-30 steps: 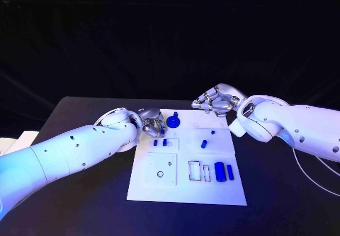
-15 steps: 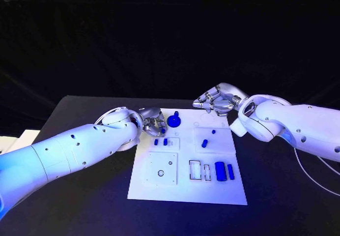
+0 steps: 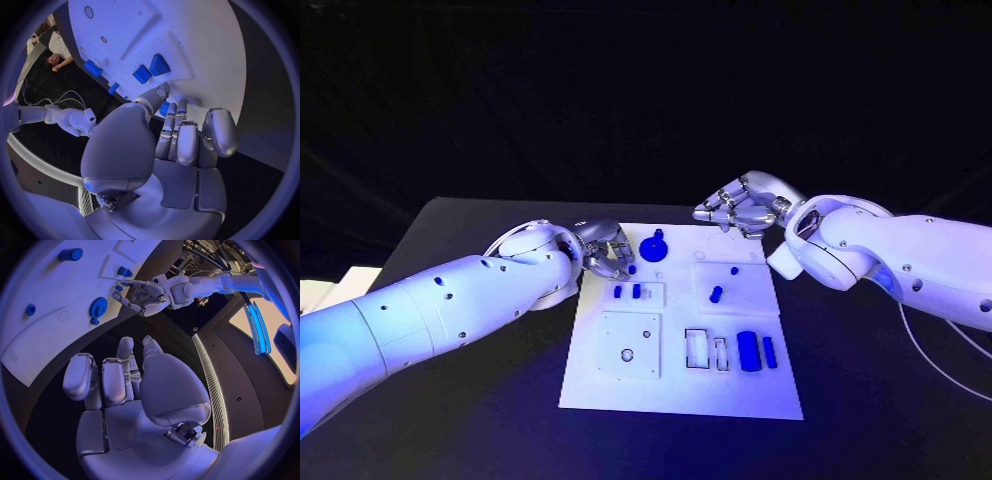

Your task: Assemble the parts on the task board

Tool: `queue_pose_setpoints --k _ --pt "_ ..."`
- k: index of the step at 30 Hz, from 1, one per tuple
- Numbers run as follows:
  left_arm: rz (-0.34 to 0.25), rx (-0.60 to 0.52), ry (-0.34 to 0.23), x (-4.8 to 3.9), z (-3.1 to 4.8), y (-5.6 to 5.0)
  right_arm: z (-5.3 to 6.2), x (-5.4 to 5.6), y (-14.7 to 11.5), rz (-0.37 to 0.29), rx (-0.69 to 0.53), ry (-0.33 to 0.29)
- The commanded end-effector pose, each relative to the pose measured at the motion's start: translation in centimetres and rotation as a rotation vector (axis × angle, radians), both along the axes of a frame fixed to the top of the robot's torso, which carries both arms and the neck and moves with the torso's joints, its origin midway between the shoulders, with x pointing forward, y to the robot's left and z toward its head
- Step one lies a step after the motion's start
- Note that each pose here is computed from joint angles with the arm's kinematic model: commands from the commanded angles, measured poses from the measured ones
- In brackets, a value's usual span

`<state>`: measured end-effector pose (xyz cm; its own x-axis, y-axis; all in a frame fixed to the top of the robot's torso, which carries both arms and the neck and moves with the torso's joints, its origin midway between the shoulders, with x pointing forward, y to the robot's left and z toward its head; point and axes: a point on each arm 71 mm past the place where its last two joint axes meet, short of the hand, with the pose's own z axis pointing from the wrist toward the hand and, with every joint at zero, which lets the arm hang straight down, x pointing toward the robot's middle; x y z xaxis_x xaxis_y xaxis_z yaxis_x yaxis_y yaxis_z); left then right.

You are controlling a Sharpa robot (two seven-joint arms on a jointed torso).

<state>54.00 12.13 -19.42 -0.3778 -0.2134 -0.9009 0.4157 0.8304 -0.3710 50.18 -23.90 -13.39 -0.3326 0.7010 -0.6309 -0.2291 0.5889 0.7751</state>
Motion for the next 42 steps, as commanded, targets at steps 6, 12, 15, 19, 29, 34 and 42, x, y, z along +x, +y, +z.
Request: queue_pose_setpoints --k 6,12,15,19,29,34,42 --pt "0.018 -0.036 0.005 -0.04 0.95 1.7 -0.1 0.1 -0.5 -0.004 -0.009 -0.005" --pt "0.068 -0.22 0.038 -0.09 2.64 4.0 -0.2 0.5 -1.9 -0.029 -0.058 -0.011" --pt "0.135 -0.513 0.084 -0.09 3.84 5.5 -0.3 0.6 -2.6 -0.014 -0.16 -0.045" --pt "0.239 -0.89 0.205 -0.46 4.48 7.1 -0.6 0.3 -2.8 0.036 -0.346 -0.107" --pt "0.342 -1.299 0.382 -2.05 3.66 8.6 -2.1 -1.5 -2.8 0.1 -0.709 -0.242" --pt "0.338 -1.342 0.416 -2.9 3.29 8.5 -3.1 -2.3 -2.4 0.109 -0.805 -0.266" --pt "0.333 -1.358 0.428 -3.44 3.24 8.5 -4.0 -2.8 -2.0 0.127 -0.863 -0.252"
